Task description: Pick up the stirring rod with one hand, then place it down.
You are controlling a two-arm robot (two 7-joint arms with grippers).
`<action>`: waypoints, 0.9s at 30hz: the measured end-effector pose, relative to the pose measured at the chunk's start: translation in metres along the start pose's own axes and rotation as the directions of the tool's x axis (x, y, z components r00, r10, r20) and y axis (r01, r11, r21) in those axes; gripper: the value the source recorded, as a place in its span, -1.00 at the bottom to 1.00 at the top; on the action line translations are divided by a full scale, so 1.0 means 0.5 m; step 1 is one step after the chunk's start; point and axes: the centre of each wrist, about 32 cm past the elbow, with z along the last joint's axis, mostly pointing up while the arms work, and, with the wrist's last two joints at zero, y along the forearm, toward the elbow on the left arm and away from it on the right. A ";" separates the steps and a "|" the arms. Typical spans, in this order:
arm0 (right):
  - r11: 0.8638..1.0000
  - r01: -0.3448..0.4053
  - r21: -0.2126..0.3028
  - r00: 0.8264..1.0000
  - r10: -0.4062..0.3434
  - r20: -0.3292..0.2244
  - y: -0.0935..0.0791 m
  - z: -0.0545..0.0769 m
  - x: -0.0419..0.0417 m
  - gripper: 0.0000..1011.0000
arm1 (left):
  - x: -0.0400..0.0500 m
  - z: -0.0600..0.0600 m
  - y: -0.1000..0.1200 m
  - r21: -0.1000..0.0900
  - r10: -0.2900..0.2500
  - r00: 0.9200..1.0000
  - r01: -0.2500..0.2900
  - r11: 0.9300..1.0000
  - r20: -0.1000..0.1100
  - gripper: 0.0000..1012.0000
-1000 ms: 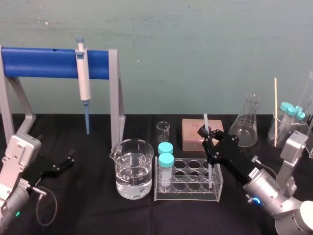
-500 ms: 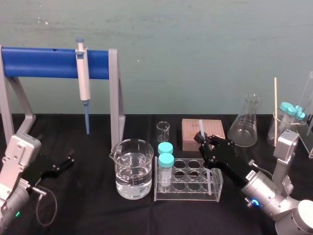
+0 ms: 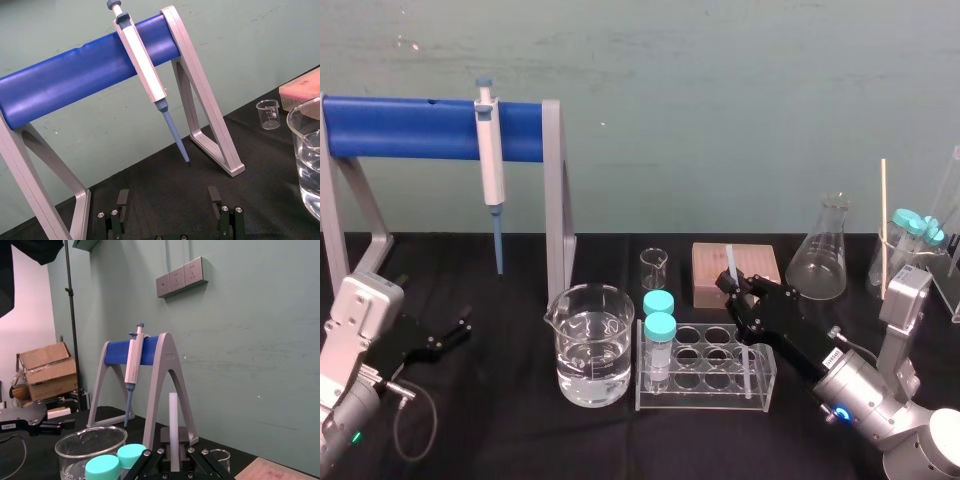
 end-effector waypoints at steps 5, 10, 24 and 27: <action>1.000 0.000 0.001 1.000 0.000 0.001 0.000 0.000 0.000 -0.52 | 0.000 0.000 0.000 0.000 0.000 1.000 0.000 1.000 0.000 0.98; 1.000 0.000 0.002 1.000 0.000 0.001 0.000 0.000 0.000 -0.24 | 0.000 0.000 0.000 0.000 0.000 1.000 0.000 1.000 0.000 0.98; 1.000 -0.001 0.002 1.000 0.001 0.001 0.000 0.000 0.000 0.63 | 0.000 0.000 0.000 0.000 0.000 1.000 0.000 1.000 0.000 0.98; 1.000 -0.001 0.003 1.000 0.001 0.001 0.000 0.000 0.001 0.83 | 0.000 0.000 0.000 0.000 0.000 1.000 0.000 1.000 0.000 0.98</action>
